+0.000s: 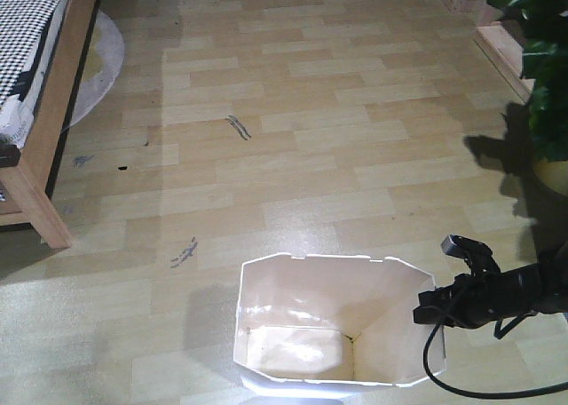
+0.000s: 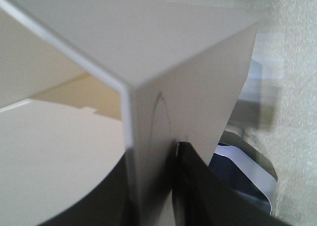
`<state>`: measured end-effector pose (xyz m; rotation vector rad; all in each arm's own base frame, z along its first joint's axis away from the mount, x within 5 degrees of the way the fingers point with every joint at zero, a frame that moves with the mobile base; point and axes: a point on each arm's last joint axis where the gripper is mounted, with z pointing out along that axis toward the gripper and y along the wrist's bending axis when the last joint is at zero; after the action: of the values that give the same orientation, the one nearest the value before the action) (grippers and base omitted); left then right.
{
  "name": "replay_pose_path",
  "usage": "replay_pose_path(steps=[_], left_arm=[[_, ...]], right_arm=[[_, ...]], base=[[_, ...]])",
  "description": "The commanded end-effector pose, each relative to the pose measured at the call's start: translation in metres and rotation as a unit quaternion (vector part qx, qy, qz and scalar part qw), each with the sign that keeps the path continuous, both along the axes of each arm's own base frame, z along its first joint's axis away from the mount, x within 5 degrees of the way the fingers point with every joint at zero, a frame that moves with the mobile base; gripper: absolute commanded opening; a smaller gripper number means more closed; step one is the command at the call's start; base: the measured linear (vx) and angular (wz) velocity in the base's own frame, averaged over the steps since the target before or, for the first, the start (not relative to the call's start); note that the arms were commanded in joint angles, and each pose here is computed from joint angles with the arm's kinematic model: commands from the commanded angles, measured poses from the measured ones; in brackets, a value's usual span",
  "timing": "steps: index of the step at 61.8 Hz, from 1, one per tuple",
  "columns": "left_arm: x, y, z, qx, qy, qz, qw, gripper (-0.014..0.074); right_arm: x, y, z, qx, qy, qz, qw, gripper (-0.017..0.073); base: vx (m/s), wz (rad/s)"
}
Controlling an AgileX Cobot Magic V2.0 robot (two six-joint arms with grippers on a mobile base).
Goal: Move trash bin to bedside with robot
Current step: 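Hold the bin in the right gripper while driving away from the desk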
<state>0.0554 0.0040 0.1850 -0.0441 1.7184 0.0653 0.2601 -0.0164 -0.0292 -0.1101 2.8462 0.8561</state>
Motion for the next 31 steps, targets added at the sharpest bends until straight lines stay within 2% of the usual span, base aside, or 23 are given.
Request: replay_pose_path(steps=[1, 31], left_arm=[[0.0004, -0.0001, 0.0008, 0.0, -0.033, -0.001, 0.999, -0.0006], [0.0004, -0.0001, 0.0008, 0.0, -0.033, -0.001, 0.999, -0.0006]], right_arm=[[0.0126, 0.0127, 0.0325, 0.11, -0.059, 0.001, 0.992, -0.0006], [0.0126, 0.0127, 0.0325, 0.11, -0.059, 0.001, 0.992, -0.0006]], base=[[0.29, 0.13], [0.31, 0.07]])
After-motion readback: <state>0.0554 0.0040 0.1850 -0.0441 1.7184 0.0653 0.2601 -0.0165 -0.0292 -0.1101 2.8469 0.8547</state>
